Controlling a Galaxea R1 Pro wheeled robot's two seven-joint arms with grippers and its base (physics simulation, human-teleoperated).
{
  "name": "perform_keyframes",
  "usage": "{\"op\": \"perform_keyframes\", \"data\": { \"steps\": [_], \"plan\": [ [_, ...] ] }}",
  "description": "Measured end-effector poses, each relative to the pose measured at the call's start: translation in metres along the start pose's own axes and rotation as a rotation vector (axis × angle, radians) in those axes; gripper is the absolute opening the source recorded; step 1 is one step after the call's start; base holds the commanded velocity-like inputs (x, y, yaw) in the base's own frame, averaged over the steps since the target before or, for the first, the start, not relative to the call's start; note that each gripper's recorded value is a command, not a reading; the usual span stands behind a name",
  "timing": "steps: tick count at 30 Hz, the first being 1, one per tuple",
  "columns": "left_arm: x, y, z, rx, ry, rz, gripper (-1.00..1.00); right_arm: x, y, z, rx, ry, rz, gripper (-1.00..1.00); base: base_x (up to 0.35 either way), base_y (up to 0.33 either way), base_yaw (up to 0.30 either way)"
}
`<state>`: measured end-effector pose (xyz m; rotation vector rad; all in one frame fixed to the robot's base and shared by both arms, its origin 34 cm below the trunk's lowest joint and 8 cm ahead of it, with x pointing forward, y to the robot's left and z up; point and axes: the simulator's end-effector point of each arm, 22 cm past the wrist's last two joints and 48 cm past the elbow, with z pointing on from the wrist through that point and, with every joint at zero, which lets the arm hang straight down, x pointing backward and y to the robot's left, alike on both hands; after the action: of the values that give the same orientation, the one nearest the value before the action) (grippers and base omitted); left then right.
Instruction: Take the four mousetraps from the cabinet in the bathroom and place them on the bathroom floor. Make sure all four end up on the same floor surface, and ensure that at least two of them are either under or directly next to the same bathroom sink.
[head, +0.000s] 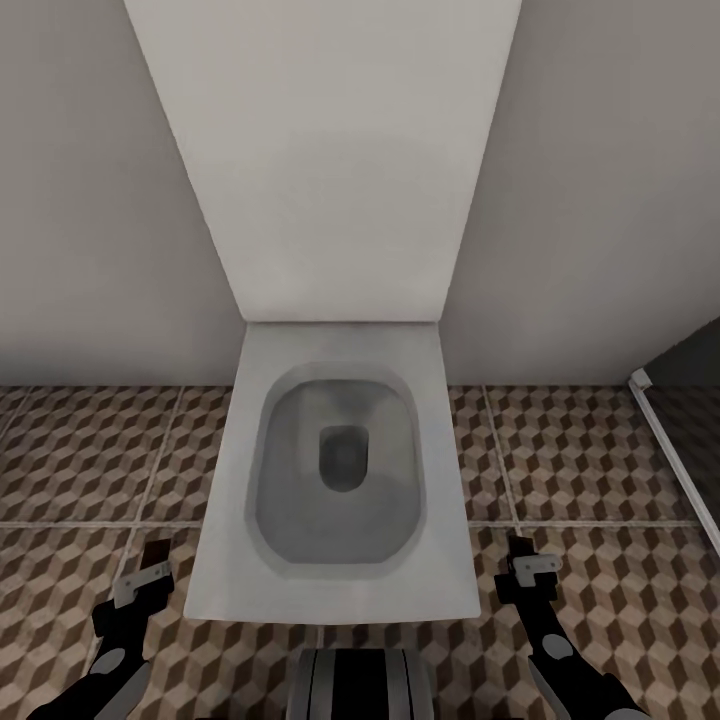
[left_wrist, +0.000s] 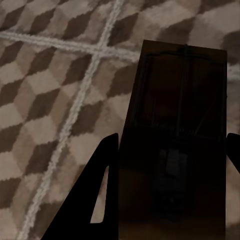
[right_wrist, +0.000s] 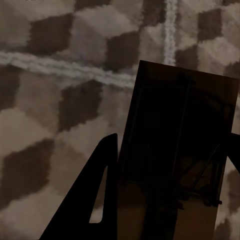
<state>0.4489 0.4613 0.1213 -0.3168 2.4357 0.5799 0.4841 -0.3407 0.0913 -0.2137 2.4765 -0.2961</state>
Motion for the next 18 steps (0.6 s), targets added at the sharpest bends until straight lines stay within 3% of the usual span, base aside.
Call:
{"op": "perform_keyframes", "data": {
  "steps": [18],
  "plan": [
    [0.0000,0.0009,0.0002,-0.001,0.001,0.002,-1.00,-0.0004,0.0004,0.0000,-0.001,-0.002,-0.001,-1.00,0.000,0.000,0.000]
  ]
}}
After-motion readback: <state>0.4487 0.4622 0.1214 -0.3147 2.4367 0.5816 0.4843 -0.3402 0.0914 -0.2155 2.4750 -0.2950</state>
